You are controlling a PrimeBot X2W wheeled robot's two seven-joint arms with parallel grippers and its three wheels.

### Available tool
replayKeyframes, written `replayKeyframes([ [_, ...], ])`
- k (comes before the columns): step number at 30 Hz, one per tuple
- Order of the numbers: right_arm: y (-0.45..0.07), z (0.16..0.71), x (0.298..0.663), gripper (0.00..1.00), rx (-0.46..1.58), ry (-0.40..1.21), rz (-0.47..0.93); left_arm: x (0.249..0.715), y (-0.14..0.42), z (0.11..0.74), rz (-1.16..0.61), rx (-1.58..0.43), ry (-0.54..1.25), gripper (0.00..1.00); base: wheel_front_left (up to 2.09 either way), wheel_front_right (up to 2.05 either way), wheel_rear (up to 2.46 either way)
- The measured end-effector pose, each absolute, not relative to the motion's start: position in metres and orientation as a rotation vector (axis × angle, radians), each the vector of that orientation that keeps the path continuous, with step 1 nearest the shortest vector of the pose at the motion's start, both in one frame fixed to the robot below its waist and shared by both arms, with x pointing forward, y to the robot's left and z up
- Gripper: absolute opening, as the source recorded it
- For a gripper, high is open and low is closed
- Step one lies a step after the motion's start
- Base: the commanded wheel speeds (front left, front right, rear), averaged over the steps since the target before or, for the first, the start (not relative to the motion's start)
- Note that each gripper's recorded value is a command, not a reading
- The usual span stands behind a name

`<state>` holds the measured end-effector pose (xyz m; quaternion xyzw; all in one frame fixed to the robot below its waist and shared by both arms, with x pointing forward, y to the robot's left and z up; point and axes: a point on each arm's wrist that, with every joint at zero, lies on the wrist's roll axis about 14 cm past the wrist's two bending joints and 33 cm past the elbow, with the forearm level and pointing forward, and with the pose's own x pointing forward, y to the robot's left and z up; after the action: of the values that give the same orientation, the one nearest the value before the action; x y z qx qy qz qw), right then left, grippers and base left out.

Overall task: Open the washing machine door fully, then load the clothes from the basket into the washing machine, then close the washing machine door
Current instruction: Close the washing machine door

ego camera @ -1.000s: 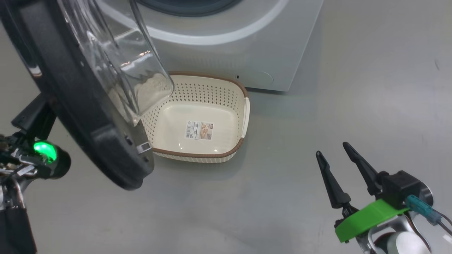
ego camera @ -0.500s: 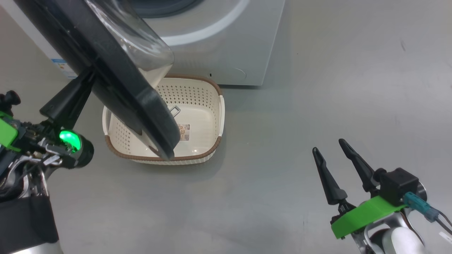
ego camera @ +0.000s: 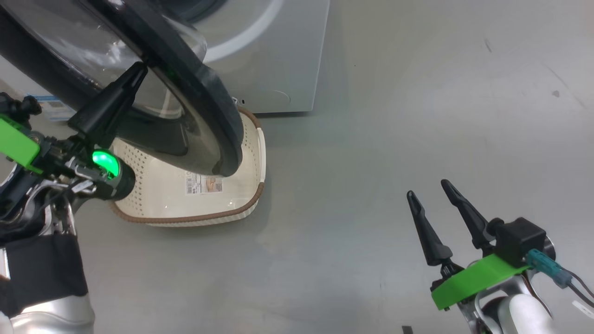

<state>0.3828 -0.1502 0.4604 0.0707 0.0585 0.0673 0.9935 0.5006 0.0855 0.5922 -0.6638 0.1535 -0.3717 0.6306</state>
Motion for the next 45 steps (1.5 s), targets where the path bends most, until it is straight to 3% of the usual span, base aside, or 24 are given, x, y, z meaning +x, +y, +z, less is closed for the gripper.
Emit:
replayKeyframes([
  [21, -0.174, 0.463, 0.37, 1.0, 0.15, 0.101, 0.056, 0.517, 0.037, 0.599, -0.924, -1.501, 0.408, 0.0, 0.0, 0.0, 0.0],
  [38, -0.174, 0.471, 0.37, 1.0, 0.161, 0.06, 0.056, 0.483, 0.059, 0.612, -0.882, -1.482, 0.299, 0.0, 0.0, 0.0, 0.0],
  [39, -0.174, 0.472, 0.37, 1.0, 0.161, 0.057, 0.058, 0.482, 0.062, 0.613, -0.866, -1.477, 0.282, 0.04, 0.0, 0.0, 0.0],
  [40, -0.174, 0.473, 0.371, 1.0, 0.161, 0.052, 0.058, 0.48, 0.064, 0.613, -0.854, -1.468, 0.269, 0.22, 0.0, 0.0, 0.0],
  [41, -0.173, 0.474, 0.371, 1.0, 0.162, 0.048, 0.06, 0.478, 0.067, 0.614, -0.835, -1.456, 0.252, 0.48, 0.0, 0.0, 0.0],
  [42, -0.173, 0.475, 0.371, 1.0, 0.162, 0.045, 0.061, 0.476, 0.07, 0.614, -0.815, -1.44, 0.236, 1.0, 0.0, 0.0, 0.0],
  [45, -0.174, 0.48, 0.371, 1.0, 0.162, 0.029, 0.061, 0.467, 0.077, 0.614, -0.751, -1.384, 0.192, 1.0, 0.0, 0.0, 0.0],
])
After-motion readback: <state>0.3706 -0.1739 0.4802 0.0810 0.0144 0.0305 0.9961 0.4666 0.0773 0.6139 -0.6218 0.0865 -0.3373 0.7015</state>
